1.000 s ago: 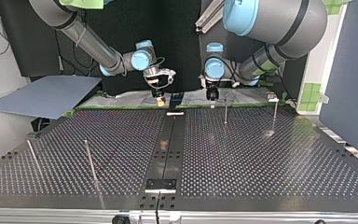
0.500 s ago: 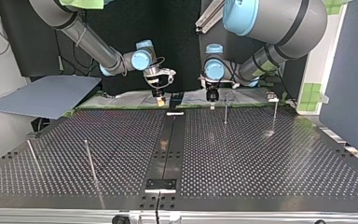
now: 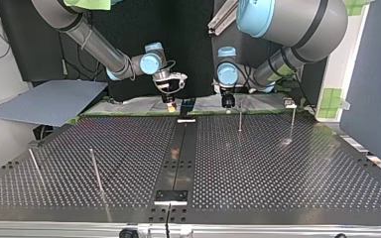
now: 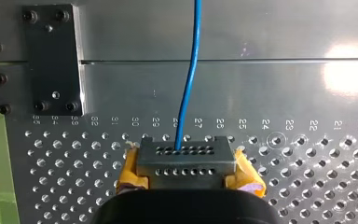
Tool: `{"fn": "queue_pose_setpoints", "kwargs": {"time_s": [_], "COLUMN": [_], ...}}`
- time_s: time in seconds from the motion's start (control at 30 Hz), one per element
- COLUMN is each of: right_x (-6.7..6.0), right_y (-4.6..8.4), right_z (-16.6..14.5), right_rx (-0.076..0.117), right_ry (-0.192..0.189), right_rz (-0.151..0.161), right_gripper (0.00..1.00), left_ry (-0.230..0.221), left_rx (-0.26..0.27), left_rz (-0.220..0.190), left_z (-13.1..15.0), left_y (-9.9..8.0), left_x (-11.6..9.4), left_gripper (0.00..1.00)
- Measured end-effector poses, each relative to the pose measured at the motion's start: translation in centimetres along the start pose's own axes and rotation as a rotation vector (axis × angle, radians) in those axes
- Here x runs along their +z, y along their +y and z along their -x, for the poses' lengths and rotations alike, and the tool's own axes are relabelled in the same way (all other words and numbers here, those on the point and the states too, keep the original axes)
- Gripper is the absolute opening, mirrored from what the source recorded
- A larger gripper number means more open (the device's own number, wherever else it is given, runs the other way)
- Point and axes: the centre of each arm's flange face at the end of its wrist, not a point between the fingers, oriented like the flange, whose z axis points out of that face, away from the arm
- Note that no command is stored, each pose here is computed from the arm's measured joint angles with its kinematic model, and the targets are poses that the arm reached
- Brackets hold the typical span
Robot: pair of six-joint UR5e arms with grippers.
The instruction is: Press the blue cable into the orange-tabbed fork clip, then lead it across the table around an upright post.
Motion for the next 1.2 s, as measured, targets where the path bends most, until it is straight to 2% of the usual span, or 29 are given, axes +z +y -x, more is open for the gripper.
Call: {"fn": "queue_pose_setpoints", "kwargs": {"time_s": [0.43,0.63,0.9,1.2], "right_x": [0.0,0.1,0.7,0.5], "right_y": [0.1,0.1,0.4,0.2], "right_z": [0.1,-0.1,-2.2,-7.3], "right_rx": [0.0,0.0,-0.034,-0.041], "right_ry": [-0.002,-0.013,-0.03,-0.033], "right_rz": [0.001,0.003,0.038,0.043], "right_gripper": [0.0,0.0,0.0,0.0], "left_ry": [0.005,0.011,-0.003,-0.039], "left_rx": [0.005,0.034,0.044,0.039], "left_rz": [0.013,0.01,-0.021,-0.071], "left_z": [0.1,0.7,4.7,9.0], "left_y": [-0.1,-0.2,-1.9,-4.7], "left_x": [0.0,-0.2,-1.8,-4.6], "left_gripper": [0.0,0.0,0.0,0.0]}}
